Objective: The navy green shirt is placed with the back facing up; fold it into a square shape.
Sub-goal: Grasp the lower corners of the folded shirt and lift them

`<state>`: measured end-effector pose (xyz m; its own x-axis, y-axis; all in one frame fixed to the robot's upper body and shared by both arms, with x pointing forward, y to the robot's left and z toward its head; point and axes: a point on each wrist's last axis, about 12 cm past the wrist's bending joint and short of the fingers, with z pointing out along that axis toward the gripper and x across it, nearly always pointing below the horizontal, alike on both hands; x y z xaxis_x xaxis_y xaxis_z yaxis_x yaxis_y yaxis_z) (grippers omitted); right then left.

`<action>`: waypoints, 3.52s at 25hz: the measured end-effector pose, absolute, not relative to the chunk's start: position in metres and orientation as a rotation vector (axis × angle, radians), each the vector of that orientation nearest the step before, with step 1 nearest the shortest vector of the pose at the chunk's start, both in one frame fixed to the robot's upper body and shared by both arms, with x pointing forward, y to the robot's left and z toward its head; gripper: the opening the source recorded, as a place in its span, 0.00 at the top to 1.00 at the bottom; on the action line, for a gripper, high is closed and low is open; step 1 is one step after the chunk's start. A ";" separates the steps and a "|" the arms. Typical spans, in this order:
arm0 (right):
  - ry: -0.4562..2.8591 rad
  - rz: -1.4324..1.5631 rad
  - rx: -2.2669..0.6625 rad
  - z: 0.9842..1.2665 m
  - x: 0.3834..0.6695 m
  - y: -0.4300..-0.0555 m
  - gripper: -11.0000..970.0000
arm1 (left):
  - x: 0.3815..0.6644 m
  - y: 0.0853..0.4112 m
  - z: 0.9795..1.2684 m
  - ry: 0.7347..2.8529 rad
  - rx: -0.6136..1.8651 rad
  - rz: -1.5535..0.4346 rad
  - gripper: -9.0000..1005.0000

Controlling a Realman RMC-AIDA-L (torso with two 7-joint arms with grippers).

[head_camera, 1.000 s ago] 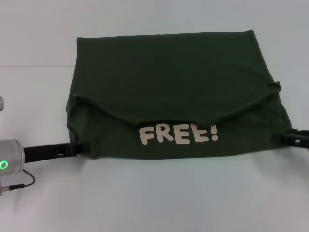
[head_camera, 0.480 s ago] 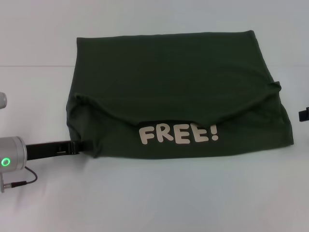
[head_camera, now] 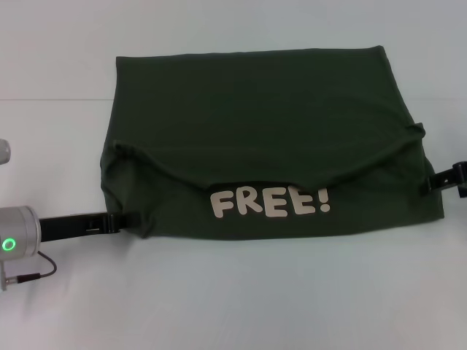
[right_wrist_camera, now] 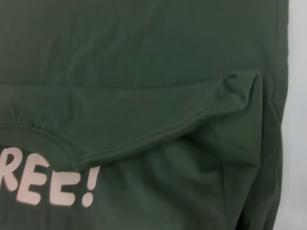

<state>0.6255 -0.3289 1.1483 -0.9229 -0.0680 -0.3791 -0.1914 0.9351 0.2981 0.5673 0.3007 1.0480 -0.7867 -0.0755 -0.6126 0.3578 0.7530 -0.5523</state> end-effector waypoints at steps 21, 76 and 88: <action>2.683 0.472 -0.171 1.115 0.631 -0.301 0.13 | 0.570 0.294 1.049 2.310 0.234 -0.909 0.96; 2.909 0.895 -0.576 1.098 0.545 -0.327 0.95 | 0.517 0.333 1.080 2.523 0.257 -1.308 0.96; 2.934 0.969 -0.718 1.097 0.531 -0.326 0.95 | 0.493 0.345 1.081 2.652 0.298 -1.386 0.96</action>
